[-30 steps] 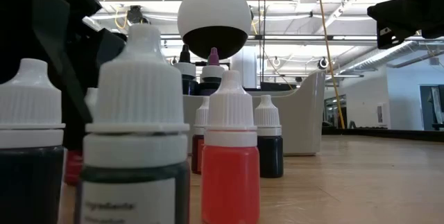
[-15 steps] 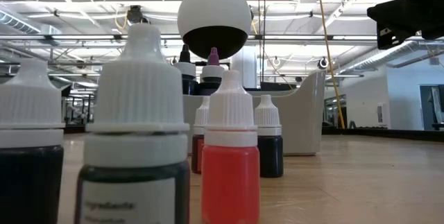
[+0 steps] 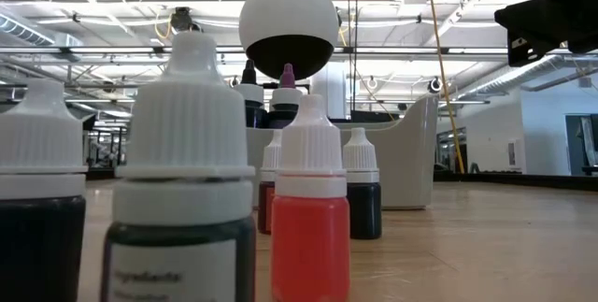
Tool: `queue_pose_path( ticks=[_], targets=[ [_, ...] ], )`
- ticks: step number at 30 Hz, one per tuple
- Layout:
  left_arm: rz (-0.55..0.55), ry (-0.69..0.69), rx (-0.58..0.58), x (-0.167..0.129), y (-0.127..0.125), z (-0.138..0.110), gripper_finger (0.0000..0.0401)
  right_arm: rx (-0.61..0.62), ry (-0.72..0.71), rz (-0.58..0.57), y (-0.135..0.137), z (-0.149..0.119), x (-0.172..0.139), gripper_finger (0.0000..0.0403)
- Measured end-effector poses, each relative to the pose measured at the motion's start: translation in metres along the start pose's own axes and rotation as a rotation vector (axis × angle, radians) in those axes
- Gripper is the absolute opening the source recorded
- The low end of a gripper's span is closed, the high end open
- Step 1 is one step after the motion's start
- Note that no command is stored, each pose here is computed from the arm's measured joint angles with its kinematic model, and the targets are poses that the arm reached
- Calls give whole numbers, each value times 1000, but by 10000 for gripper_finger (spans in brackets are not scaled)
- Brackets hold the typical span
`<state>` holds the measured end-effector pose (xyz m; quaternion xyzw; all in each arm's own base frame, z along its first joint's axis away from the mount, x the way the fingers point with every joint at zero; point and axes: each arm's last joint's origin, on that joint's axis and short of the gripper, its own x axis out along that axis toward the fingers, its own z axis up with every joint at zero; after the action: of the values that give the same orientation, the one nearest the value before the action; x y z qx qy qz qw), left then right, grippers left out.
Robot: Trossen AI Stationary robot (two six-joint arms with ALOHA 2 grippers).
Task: Pick & Place food coloring
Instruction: Put the small black food coloring bottle into the gray bin
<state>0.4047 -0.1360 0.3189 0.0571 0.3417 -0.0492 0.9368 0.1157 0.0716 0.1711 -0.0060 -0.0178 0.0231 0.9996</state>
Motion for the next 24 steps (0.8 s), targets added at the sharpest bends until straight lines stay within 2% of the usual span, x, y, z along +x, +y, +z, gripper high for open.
queue_pose_path(
  ticks=[5, 11, 17, 24],
  targets=[
    [55, 91, -39, 43, 30, -17, 73, -8, 9, 2, 0, -1, 0, 0],
    [83, 206, -50, 89, 41, -43, 73, -11, 12, 6, 0, -1, 0, 0],
    [127, 243, -58, 109, 41, -56, 73, -20, 12, 6, 0, -1, 0, 0],
    [242, 224, -84, 108, 44, -55, 73, -21, 13, 6, 0, -1, 0, 0]
  ],
)
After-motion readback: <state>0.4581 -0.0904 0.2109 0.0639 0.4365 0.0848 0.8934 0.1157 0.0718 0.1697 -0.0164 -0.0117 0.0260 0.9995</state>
